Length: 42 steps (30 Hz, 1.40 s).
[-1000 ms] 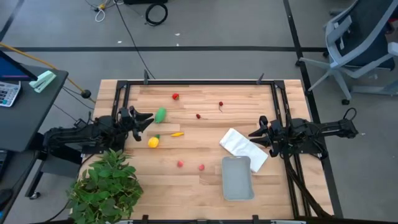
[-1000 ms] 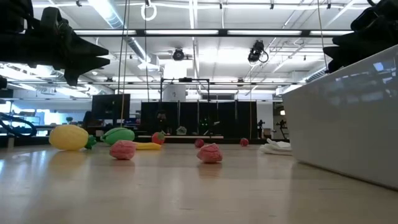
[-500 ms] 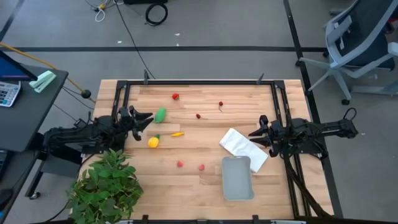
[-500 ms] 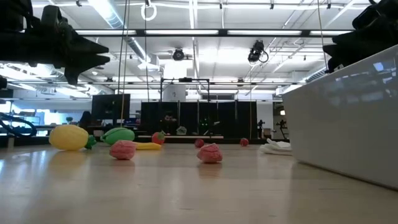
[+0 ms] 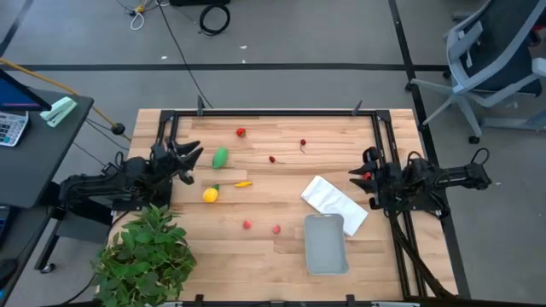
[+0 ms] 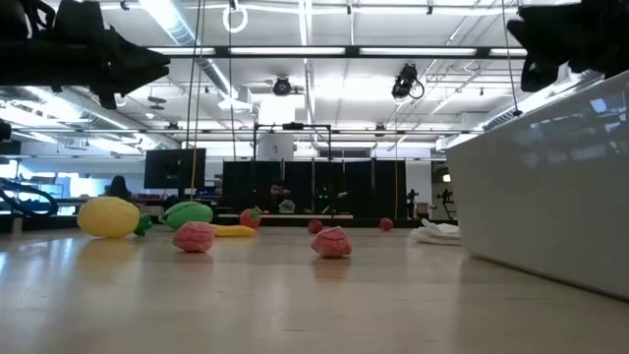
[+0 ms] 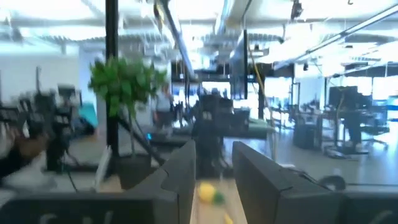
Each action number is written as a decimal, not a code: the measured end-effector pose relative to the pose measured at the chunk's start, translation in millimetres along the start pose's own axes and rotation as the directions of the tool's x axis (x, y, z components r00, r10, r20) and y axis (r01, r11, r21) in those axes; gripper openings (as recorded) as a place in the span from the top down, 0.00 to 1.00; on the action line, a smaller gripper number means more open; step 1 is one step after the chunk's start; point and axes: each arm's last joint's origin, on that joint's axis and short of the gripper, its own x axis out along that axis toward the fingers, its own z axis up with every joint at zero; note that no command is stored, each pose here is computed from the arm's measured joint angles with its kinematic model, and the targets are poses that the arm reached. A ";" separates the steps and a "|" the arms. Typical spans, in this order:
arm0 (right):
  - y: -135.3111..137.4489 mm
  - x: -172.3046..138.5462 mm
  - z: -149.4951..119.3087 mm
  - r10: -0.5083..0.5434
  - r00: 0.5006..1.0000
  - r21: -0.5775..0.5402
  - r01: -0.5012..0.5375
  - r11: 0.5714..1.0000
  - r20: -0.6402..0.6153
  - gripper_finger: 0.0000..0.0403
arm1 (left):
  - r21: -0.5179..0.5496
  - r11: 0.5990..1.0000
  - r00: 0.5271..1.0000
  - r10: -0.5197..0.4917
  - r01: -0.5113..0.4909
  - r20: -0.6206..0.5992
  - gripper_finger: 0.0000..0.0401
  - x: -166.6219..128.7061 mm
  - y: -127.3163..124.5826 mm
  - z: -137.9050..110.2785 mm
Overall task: Pick and placing Produce into tupperware
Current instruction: Put the right red strawberry into the gray bin
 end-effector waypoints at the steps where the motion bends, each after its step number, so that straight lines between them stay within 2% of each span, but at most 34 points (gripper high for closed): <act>1: 0.0 0.0 2.0 0.001 1.000 0.030 -0.001 1.000 0.021 0.72 | 0.028 1.000 1.000 0.000 0.000 -0.003 0.66 0.1 0.0 0.1; 4: -0.1 -0.3 7.1 0.000 0.997 0.097 -0.007 0.995 0.072 0.72 | 0.088 0.996 1.000 0.000 0.001 -0.006 0.67 1.2 -0.9 6.9; 7: -0.1 -0.4 8.8 0.000 0.996 0.095 -0.008 0.995 0.090 0.72 | 0.099 0.995 1.000 0.000 0.001 -0.010 0.69 3.0 -2.4 22.1; 13: -0.5 0.4 5.2 -0.016 0.999 0.197 0.005 0.980 0.051 0.72 | 0.132 0.991 0.968 0.026 0.007 -0.248 0.74 8.4 -6.4 52.5; 16: -2.9 2.8 0.6 -0.107 0.994 0.197 0.104 0.975 0.005 0.72 | 0.199 0.980 0.941 0.044 0.025 -0.336 0.76 16.0 -10.9 65.8; 19: -5.8 6.7 -3.4 -0.220 0.974 0.186 0.227 0.956 -0.059 0.72 | 0.212 0.977 0.939 0.045 0.030 -0.340 0.78 28.2 -17.7 74.2; 22: -7.8 14.2 0.0 -0.307 0.941 0.192 0.331 0.924 -0.142 0.72 | 0.273 0.962 0.934 0.073 0.027 -0.351 0.79 40.6 -22.3 72.2; 24: -8.8 21.1 4.3 -0.358 0.904 0.141 0.396 0.907 -0.234 0.72 | 0.322 0.947 0.923 0.135 -0.014 -0.359 0.79 47.7 -22.0 70.3; 27: -10.1 35.1 16.6 -0.434 0.813 0.029 0.482 0.876 -0.388 0.72 | 0.391 0.915 0.886 0.259 -0.099 -0.383 0.77 55.4 -17.1 62.1; 30: -9.6 52.8 29.9 -0.462 0.692 -0.060 0.520 0.852 -0.554 0.72 | 0.441 0.889 0.838 0.331 -0.123 -0.433 0.76 59.1 -11.1 52.7; 33: -8.5 68.9 36.0 -0.471 0.514 -0.133 0.563 0.816 -0.717 0.72 | 0.428 0.889 0.812 0.368 -0.165 -0.452 0.75 61.7 -7.3 48.3; 35: -8.0 76.5 36.3 -0.482 0.366 -0.205 0.585 0.784 -0.796 0.72 | 0.430 0.886 0.807 0.379 -0.174 -0.453 0.75 62.8 -6.2 47.6; 39: -7.6 85.7 27.1 -0.479 0.092 -0.323 0.628 0.708 -0.873 0.72 | 0.432 0.884 0.809 0.382 -0.180 -0.446 0.76 63.1 -5.4 48.4; 42: -8.6 87.2 16.4 -0.451 -0.055 -0.375 0.649 0.662 -0.891 0.72 | 0.427 0.886 0.814 0.380 -0.183 -0.439 0.76 63.5 -5.6 49.3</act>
